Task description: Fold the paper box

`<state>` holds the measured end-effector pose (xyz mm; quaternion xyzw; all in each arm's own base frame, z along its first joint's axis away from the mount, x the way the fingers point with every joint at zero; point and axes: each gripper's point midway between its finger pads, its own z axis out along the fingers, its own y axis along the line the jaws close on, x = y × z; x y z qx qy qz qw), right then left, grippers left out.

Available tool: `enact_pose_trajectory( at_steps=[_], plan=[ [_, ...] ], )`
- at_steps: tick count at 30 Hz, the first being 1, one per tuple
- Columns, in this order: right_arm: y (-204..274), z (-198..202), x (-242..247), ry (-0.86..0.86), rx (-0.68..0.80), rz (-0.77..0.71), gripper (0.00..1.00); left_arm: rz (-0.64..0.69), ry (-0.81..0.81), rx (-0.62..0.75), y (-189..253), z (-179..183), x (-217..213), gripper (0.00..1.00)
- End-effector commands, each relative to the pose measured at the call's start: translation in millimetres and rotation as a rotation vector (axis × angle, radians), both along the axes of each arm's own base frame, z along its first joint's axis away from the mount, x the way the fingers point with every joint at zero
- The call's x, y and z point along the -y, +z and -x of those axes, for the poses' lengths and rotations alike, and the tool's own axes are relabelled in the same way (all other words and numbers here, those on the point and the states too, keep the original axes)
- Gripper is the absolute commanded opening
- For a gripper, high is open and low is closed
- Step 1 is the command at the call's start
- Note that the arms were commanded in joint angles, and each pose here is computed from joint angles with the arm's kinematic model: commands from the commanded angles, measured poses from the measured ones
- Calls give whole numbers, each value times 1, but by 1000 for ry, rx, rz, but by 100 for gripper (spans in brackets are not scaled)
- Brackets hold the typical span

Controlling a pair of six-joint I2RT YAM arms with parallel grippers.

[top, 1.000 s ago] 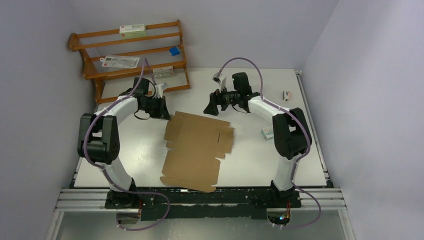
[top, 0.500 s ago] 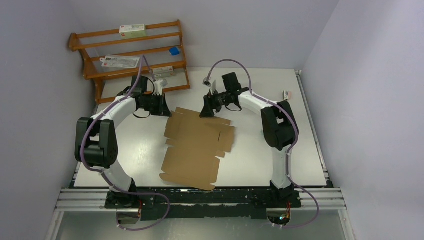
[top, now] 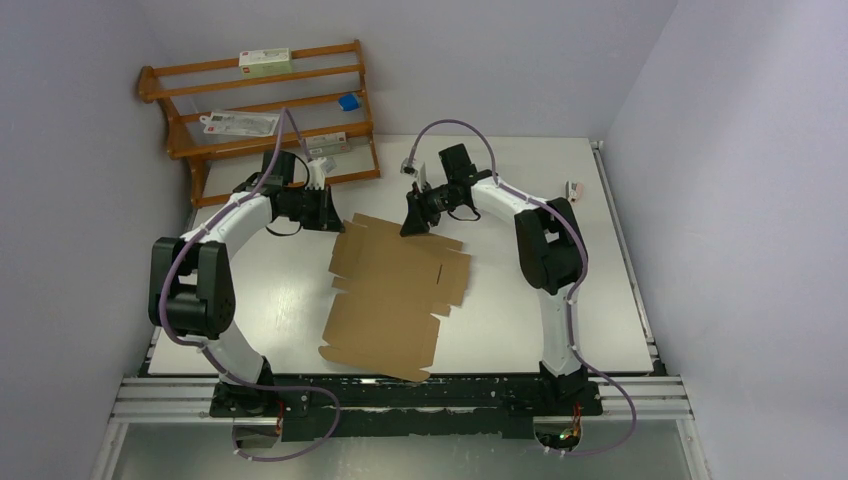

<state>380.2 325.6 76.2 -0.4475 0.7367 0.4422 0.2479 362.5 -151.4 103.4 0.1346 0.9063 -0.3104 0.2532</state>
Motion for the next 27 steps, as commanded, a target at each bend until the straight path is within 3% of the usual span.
enact_pose_trajectory(
  at_steps=[1, 11, 22, 27],
  plan=[
    [-2, 4, -4, 41, -11, 0, 40, 32, -41, 69, 16, -1, 8, 5],
    [10, 10, -2, 85, 29, 10, 8, -7, -16, 31, 3, -4, 1, 6],
    [21, 10, -2, 64, 144, 78, 2, -62, 100, -59, -22, -12, -24, 19],
    [27, 14, -5, 71, 182, 92, 1, -80, 152, -119, -37, -14, -34, 32]
  ],
)
